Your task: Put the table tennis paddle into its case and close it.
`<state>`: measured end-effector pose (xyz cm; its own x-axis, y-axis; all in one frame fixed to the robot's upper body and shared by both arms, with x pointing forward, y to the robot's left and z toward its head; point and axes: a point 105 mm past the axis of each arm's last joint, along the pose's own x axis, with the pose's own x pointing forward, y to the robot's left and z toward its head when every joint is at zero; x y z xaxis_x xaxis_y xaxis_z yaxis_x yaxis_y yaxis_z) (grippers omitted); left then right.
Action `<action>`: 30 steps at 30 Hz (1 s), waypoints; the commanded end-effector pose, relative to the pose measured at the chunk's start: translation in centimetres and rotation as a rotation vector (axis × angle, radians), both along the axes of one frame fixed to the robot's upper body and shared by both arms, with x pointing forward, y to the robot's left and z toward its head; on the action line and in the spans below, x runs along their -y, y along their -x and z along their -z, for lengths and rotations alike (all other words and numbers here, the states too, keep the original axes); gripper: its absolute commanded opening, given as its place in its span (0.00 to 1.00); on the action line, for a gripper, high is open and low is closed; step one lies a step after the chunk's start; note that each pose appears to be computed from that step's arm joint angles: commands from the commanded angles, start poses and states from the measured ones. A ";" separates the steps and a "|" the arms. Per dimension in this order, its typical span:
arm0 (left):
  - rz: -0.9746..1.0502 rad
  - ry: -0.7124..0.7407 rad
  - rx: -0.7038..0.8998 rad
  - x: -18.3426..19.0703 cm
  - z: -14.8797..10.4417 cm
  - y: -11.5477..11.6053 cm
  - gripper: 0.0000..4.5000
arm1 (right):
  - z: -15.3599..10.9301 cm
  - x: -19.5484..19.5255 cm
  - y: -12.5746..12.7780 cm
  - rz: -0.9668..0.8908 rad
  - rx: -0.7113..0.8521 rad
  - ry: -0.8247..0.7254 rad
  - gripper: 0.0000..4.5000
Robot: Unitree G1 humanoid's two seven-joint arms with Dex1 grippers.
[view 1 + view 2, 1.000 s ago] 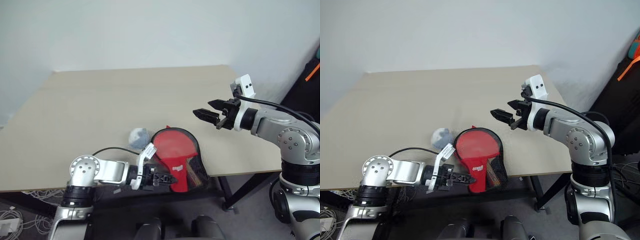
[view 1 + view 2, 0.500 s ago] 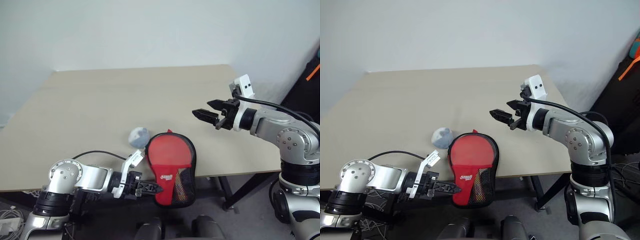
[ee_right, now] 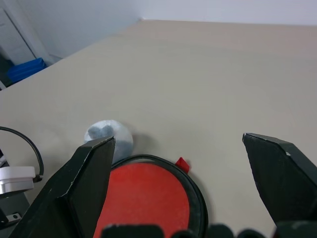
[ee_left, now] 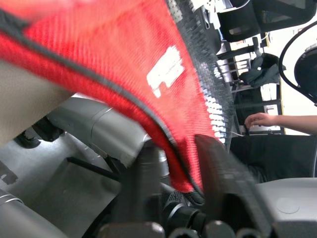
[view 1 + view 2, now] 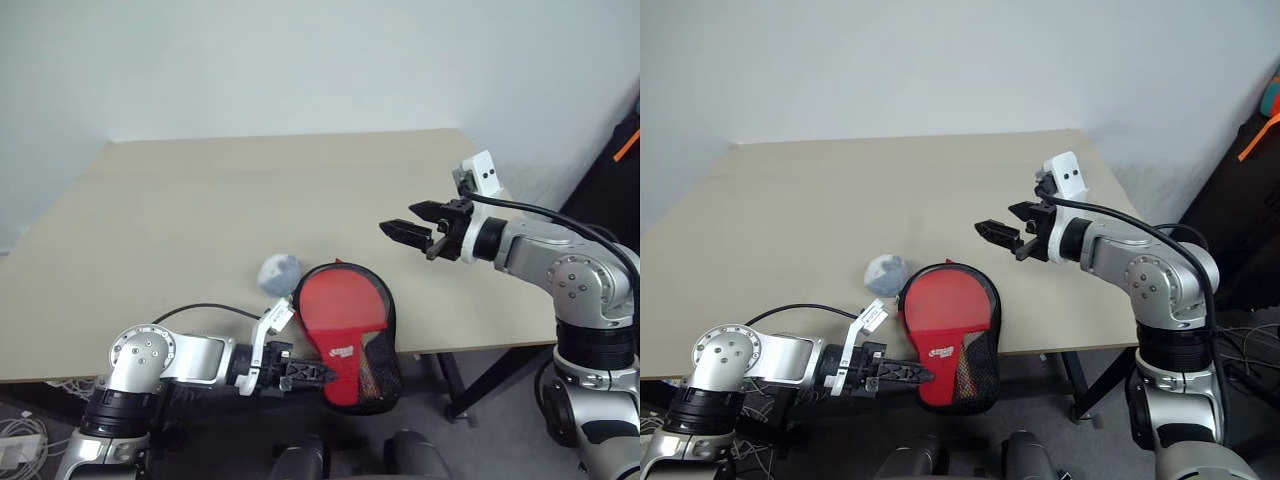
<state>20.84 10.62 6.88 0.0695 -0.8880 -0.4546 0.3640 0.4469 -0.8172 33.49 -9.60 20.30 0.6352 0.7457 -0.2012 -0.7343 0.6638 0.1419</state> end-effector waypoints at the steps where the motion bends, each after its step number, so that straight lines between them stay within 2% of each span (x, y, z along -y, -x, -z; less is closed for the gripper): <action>1: 0.018 0.022 0.049 -0.5 -1.5 -0.1 0.55 | -1.7 -0.2 -0.1 -0.009 0.063 -0.018 1.00; 3: 0.027 -0.003 0.053 -1.6 -1.9 0.0 0.72 | -1.7 -0.2 -0.1 -0.010 0.061 -0.020 1.00; 7: 0.049 -0.057 0.091 -3.8 -3.2 0.0 0.99 | -1.6 -0.4 0.0 -0.017 0.059 -0.024 1.00; 10: 0.092 -0.061 0.218 -4.7 -5.4 -0.7 0.99 | -1.5 -0.6 0.1 -0.030 0.057 -0.023 1.00; 12: 0.148 -0.084 0.381 -5.3 -6.9 -1.6 0.99 | -1.3 -0.8 0.1 -0.036 0.046 -0.024 1.00; 16: 0.146 -0.004 0.652 -5.2 -11.0 -5.2 0.99 | -0.8 -1.8 0.1 -0.053 0.058 0.001 1.00; 19: 0.042 0.035 0.855 -5.5 -14.2 -9.1 1.00 | -0.5 -2.9 -0.4 -0.044 0.048 -0.022 0.87; 21: -0.071 0.029 0.947 -6.2 -15.4 -11.8 1.00 | -0.1 -4.2 -0.5 -0.054 0.039 -0.032 0.72; 23: -0.152 0.036 0.989 -6.7 -15.8 -13.5 1.00 | 0.5 -5.3 -0.4 -0.061 0.030 -0.034 0.58; 26: -0.211 0.037 1.017 -7.1 -15.3 -14.7 1.00 | 1.4 -6.5 -0.3 -0.067 0.024 -0.011 0.34; 30: -0.292 -0.051 1.026 -7.9 -12.2 -16.2 1.00 | 3.5 -8.7 0.0 -0.083 0.006 0.029 0.03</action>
<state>36.67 17.77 18.79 0.6085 -0.7864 -0.1060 0.7585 0.6157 -0.2136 33.33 -1.36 16.48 0.5602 0.7926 -0.2405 -0.7850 0.6007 0.1512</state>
